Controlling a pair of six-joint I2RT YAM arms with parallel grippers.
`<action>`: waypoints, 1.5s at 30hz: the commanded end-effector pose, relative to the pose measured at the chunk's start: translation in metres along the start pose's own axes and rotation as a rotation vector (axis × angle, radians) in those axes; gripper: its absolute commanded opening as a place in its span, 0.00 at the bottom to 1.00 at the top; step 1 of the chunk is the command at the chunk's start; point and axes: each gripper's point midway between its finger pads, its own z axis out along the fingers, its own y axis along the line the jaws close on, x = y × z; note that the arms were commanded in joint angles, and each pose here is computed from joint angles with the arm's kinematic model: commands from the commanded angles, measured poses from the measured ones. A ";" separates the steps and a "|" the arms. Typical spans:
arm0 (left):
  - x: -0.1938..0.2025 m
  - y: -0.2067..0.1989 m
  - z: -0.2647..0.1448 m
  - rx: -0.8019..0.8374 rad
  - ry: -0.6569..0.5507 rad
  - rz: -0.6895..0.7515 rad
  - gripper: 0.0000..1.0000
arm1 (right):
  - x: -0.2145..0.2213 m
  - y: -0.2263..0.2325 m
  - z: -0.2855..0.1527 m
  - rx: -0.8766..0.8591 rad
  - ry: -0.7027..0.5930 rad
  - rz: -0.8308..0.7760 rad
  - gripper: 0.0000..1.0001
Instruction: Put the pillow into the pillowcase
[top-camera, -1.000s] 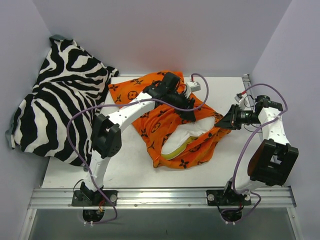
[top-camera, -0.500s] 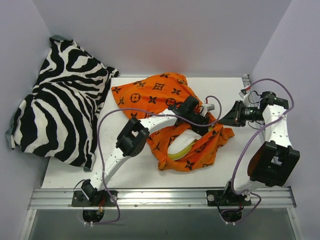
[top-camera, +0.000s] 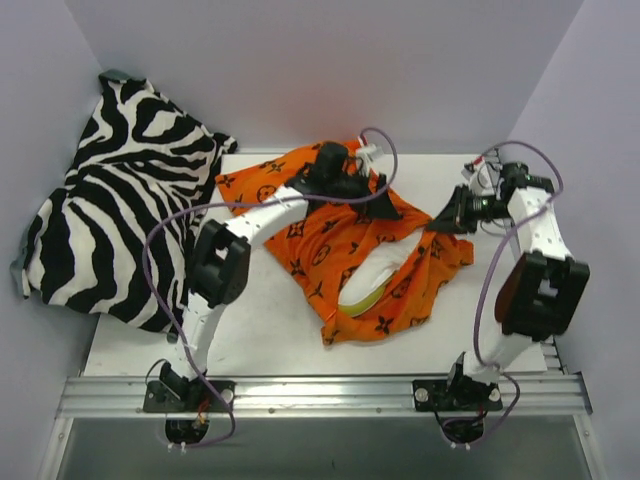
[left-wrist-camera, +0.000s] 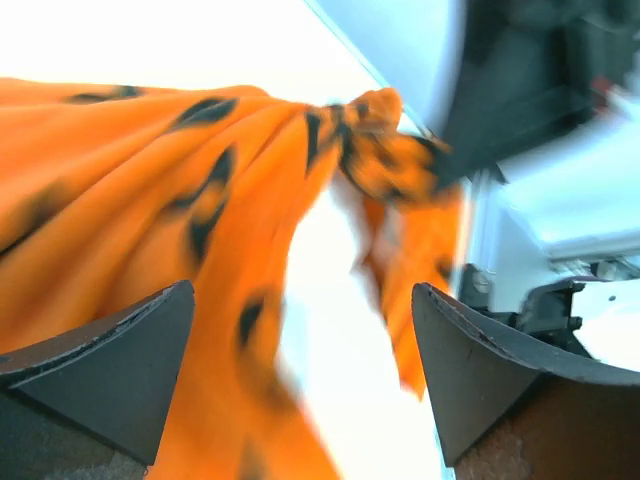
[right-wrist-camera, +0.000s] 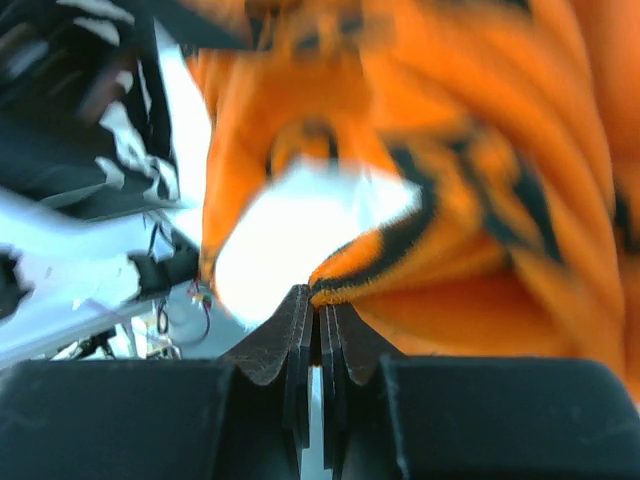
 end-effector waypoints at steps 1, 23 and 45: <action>-0.025 -0.020 -0.072 -0.111 -0.028 0.103 0.97 | -0.064 0.000 0.032 0.002 -0.060 -0.069 0.00; 0.044 -0.023 -0.055 -0.320 0.313 0.776 0.98 | -0.064 0.004 -0.025 0.081 -0.206 0.024 0.57; 0.096 0.059 -0.004 -0.511 0.550 0.752 0.38 | 0.045 -0.055 0.046 0.158 0.013 0.338 0.41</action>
